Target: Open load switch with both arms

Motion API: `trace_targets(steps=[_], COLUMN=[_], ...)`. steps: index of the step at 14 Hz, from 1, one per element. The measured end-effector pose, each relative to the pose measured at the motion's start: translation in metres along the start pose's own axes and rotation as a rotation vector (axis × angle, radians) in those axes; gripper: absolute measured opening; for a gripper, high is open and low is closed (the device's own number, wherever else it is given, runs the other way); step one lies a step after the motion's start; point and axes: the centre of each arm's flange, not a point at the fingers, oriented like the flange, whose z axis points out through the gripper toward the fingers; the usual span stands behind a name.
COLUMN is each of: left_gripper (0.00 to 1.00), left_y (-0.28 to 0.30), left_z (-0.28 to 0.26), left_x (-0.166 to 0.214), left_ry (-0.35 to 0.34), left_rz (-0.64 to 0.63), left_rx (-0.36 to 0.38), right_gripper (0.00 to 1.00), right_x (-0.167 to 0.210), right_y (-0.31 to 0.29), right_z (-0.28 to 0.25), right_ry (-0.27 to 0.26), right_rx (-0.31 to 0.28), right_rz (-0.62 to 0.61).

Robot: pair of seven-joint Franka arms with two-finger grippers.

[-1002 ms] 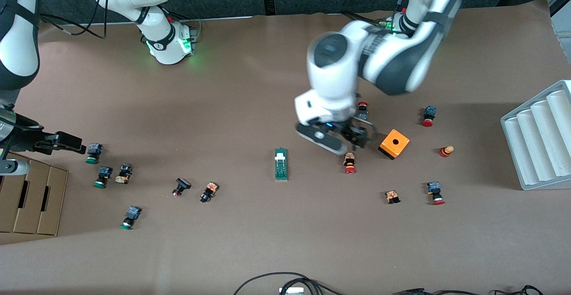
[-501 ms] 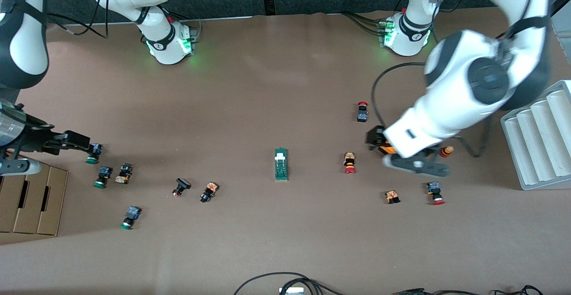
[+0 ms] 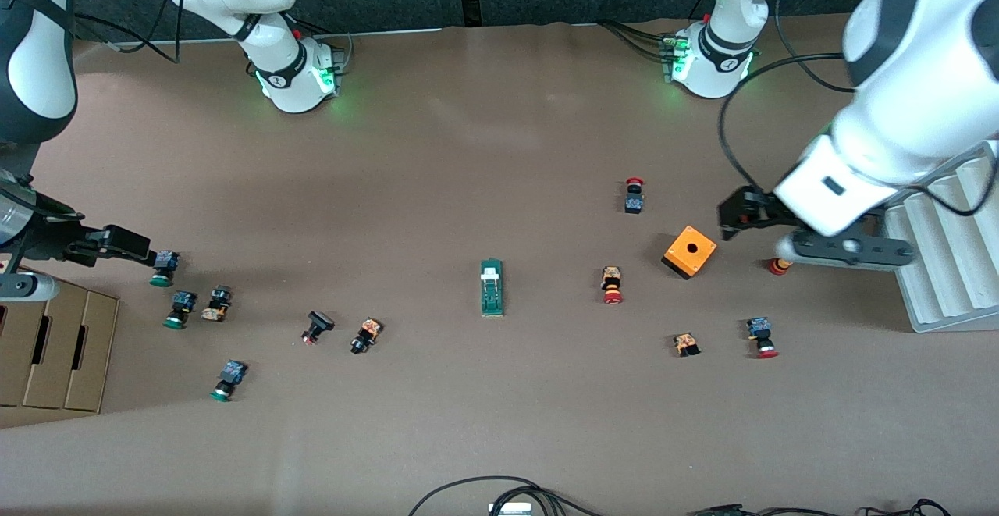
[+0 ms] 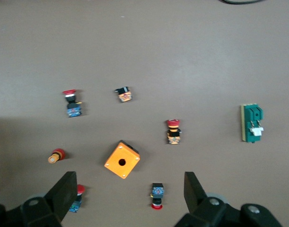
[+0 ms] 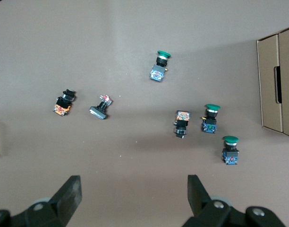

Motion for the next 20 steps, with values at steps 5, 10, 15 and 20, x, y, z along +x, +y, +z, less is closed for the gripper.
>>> trace_targets(steps=[5,10,15,20], left_gripper=[1.0,1.0,1.0,1.0], left_y=[-0.038,-0.085,-0.093,-0.093], left_z=[0.0,-0.018,-0.004,0.005], left_x=[-0.02,-0.043,-0.072,-0.07], left_ry=[-0.191,-0.13,-0.111,-0.13], left_rz=[-0.062,-0.136,-0.121,-0.12], left_rx=[0.047,0.069,0.076,0.077], right_gripper=[1.0,1.0,1.0,1.0], right_x=[-0.005,-0.01,-0.033,-0.035], right_y=[0.002,0.001,0.005,0.008], right_z=[-0.002,-0.006,-0.043,-0.039], right_ry=[-0.022,-0.045,-0.032,-0.045], right_rx=[0.0,-0.001,-0.001,-0.002], right_rz=[0.007,0.006,0.016,0.023])
